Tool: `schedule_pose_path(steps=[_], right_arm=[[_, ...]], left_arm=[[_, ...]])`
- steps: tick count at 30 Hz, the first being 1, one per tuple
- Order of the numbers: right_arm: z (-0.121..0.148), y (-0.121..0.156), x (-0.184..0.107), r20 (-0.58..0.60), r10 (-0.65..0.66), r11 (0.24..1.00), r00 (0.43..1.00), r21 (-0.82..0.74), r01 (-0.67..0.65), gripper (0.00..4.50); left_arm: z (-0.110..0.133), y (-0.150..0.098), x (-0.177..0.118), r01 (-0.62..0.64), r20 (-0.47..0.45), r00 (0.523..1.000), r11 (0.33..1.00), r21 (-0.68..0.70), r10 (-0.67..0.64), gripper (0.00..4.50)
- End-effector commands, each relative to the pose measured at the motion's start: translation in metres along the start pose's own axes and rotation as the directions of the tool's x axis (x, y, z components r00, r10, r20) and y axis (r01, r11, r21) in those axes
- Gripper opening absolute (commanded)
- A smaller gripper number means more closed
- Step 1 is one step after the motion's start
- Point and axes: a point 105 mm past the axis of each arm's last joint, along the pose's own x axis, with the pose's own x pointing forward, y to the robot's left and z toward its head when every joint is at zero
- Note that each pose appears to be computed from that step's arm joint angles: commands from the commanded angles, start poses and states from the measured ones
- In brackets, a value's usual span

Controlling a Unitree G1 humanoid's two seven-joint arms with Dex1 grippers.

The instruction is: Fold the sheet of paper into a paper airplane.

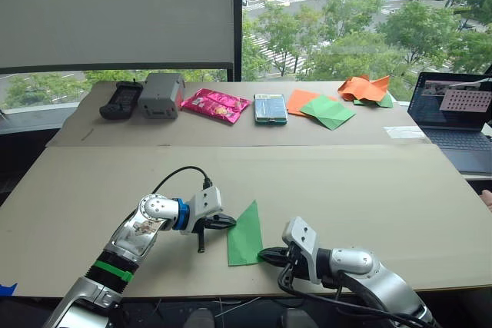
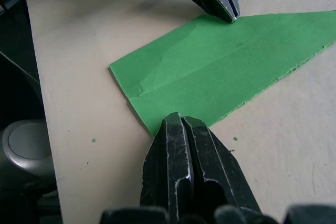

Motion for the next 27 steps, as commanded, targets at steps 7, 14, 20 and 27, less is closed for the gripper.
schedule_pose_path(steps=[7,14,20,27], right_arm=[[-0.051,0.022,-0.003,-0.192,0.104,0.991,0.976,0.100,-0.086,0.00],[0.016,-0.001,-0.021,0.047,-0.006,1.000,0.999,-0.001,0.006,0.00],[0.063,-0.003,-0.044,0.211,-0.105,0.993,0.972,-0.037,0.116,0.00],[0.065,-0.014,-0.045,0.232,-0.219,0.975,0.948,0.014,0.221,0.00]], left_arm=[[-0.019,-0.003,-0.002,-0.006,-0.072,0.997,0.999,-0.032,0.003,0.04],[-0.008,0.001,-0.005,-0.018,-0.030,0.999,0.999,-0.031,0.017,0.04],[0.026,0.014,-0.035,-0.077,0.091,0.993,0.996,-0.050,0.081,0.04],[0.053,0.017,-0.064,-0.051,0.132,0.990,0.997,0.051,0.044,1.15]])
